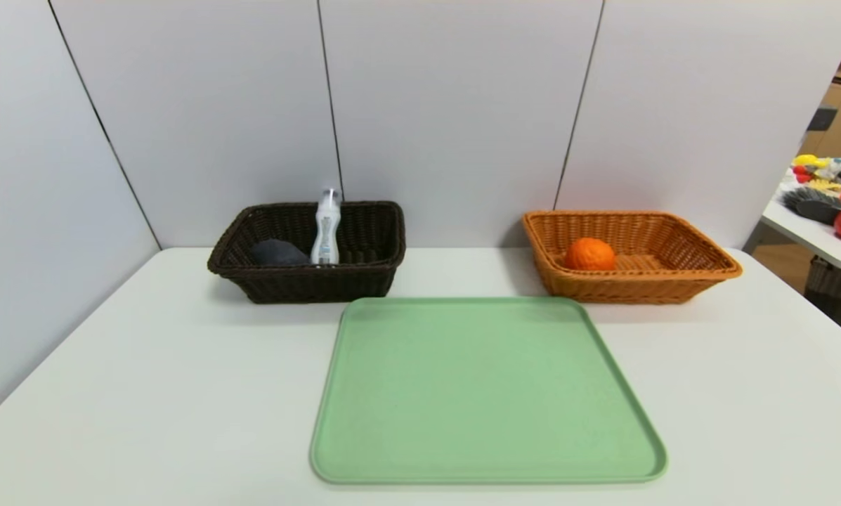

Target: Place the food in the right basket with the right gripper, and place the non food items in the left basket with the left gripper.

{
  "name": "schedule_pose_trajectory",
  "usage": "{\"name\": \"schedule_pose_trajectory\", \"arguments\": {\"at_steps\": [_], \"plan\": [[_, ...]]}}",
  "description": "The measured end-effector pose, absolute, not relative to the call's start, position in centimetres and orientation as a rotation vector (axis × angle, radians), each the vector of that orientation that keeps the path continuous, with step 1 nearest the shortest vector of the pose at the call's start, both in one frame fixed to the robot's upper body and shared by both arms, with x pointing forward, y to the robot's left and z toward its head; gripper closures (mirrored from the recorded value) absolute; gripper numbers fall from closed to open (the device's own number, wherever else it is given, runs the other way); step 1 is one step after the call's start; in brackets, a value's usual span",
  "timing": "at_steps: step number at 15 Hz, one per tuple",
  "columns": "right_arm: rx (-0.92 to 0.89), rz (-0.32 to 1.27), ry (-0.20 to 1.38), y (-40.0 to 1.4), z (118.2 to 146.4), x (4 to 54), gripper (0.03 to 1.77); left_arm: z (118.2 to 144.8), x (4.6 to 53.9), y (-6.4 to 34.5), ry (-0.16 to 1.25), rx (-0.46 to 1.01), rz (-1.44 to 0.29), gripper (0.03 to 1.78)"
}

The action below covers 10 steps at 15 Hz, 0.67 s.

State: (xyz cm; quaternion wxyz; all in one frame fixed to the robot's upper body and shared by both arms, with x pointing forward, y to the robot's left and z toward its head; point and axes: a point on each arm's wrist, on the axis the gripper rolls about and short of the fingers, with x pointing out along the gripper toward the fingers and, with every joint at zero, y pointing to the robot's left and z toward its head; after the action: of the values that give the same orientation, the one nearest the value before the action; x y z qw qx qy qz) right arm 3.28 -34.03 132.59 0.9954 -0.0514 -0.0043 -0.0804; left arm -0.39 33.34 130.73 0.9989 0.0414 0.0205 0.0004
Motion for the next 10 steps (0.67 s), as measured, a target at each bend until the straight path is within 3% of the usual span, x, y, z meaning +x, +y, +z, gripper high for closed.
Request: {"name": "schedule_pose_trajectory", "arguments": {"at_steps": [5, 10], "plan": [[-0.163, -0.032, -0.115, -33.7, 129.5, 1.2, 0.1, 127.6, 1.0, 33.2, -0.094, 0.163, -0.06, 0.12], [-0.235, -0.026, -0.295, -33.6, 127.3, 2.6, 0.1, 125.3, 3.6, 33.2, -0.21, 0.227, -0.037, 0.12]]}}
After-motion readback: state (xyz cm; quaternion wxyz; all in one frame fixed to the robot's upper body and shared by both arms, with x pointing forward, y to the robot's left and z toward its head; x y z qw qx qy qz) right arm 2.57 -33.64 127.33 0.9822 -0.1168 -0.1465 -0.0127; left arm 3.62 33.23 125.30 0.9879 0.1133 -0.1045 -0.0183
